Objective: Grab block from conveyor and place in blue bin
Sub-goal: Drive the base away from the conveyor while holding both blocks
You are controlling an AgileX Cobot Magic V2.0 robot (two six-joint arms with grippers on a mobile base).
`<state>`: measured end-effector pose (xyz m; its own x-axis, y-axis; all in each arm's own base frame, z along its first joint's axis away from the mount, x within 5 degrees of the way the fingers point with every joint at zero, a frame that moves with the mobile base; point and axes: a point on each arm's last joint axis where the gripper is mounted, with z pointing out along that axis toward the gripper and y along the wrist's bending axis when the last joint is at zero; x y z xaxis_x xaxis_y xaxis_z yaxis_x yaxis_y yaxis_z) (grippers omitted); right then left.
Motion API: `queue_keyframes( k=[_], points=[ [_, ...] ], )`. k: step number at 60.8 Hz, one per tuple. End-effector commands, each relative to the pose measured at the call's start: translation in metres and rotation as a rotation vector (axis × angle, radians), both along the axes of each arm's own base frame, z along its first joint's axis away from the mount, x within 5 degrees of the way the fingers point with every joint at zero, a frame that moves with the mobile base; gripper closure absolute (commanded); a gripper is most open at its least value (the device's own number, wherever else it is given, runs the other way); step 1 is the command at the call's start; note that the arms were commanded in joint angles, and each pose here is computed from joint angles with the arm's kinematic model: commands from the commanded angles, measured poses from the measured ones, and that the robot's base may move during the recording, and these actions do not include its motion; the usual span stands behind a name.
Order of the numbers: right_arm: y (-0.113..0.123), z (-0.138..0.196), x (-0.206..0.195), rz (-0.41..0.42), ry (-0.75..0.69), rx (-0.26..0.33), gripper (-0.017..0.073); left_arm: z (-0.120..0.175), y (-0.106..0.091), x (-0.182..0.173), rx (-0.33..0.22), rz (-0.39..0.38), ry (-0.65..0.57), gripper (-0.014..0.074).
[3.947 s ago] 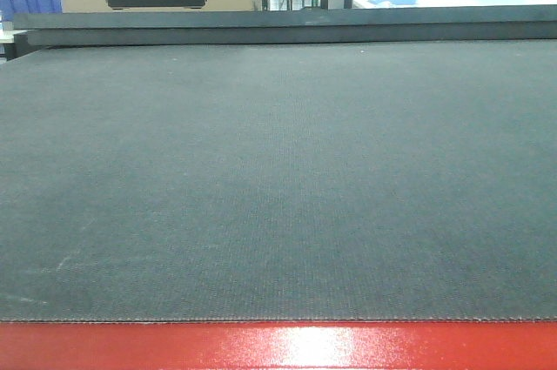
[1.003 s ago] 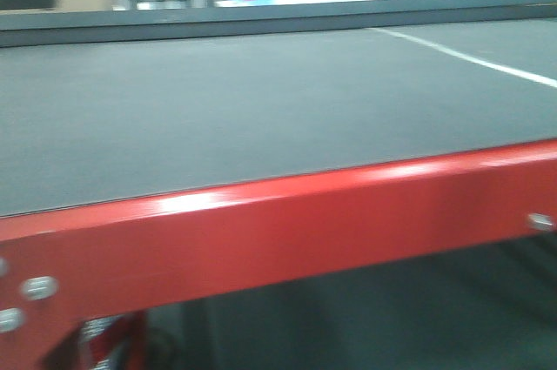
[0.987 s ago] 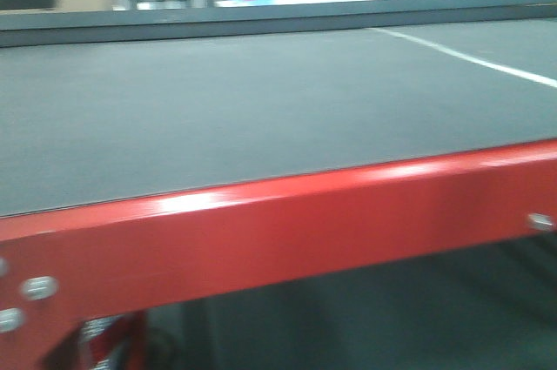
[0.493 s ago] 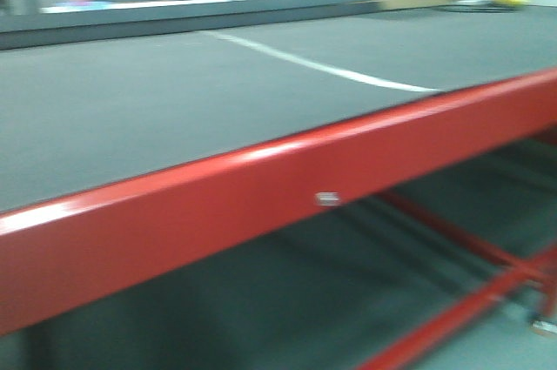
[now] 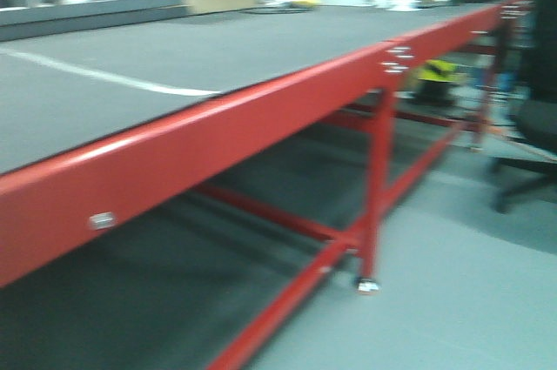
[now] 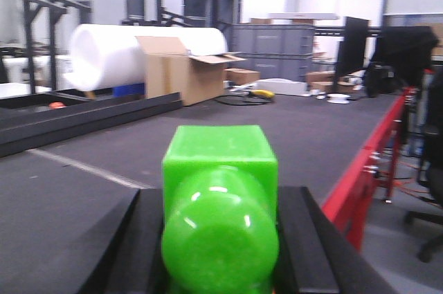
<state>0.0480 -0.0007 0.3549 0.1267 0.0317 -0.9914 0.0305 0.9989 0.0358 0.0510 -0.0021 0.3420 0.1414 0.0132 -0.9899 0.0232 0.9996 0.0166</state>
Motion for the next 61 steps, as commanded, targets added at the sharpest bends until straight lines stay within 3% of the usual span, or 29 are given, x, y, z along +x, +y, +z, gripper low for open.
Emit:
queue_keyframes(
  k=[1, 61],
  points=[
    [-0.0001, 0.0041, -0.0022, -0.005, -0.034, -0.012, 0.0721, 0.0037, -0.0003, -0.0022, -0.007, -0.007, -0.029, 0.0704],
    [-0.0001, 0.0041, -0.0022, -0.005, -0.034, -0.012, 0.0721, 0.0037, -0.0003, -0.0022, -0.007, -0.007, -0.029, 0.0704]
  ],
)
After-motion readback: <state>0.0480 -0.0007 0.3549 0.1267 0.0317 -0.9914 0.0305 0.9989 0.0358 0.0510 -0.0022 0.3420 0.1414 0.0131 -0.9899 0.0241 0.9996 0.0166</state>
